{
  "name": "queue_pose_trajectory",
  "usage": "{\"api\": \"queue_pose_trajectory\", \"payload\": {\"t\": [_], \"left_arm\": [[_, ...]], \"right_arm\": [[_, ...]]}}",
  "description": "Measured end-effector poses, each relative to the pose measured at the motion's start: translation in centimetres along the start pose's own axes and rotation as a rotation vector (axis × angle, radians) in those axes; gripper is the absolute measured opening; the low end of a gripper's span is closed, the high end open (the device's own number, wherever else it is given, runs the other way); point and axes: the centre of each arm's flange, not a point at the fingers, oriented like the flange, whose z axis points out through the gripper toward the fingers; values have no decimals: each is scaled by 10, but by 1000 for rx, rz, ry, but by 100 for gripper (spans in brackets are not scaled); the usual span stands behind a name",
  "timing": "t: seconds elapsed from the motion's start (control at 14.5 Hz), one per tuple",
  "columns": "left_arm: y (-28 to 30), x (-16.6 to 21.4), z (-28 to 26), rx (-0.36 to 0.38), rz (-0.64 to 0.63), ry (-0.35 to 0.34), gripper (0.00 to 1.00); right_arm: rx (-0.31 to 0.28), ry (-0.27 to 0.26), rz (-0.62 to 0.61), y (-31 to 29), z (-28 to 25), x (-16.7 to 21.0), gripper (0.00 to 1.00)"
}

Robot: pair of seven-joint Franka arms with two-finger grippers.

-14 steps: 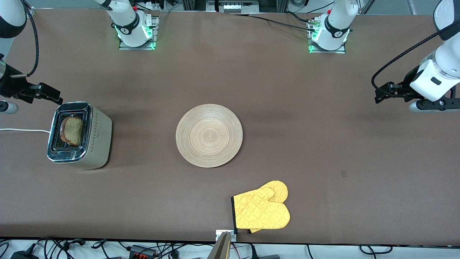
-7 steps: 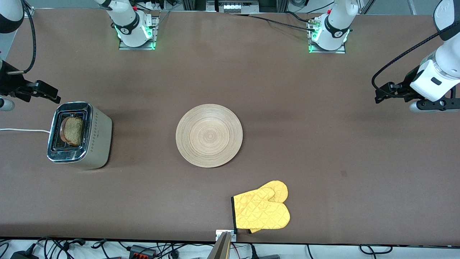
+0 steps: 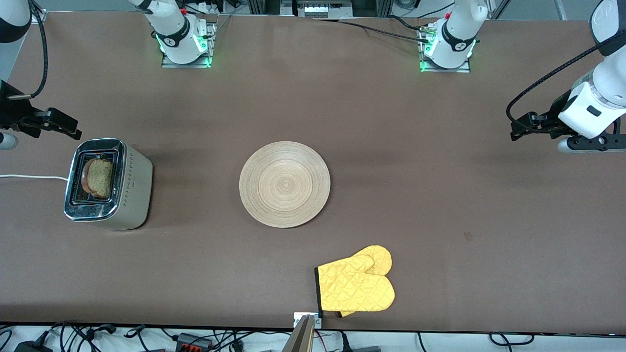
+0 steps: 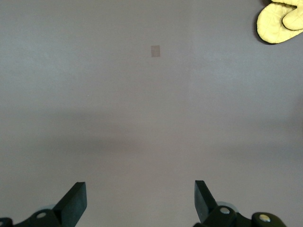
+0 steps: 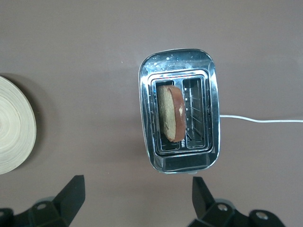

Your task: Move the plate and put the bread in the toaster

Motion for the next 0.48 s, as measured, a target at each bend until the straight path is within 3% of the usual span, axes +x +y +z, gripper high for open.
{"api": "queue_pose_trajectory", "payload": {"t": [0.48], "left_arm": [[0, 0, 0, 0, 0, 0, 100]], "right_arm": [[1, -13, -14, -8, 1, -1, 100]]}}
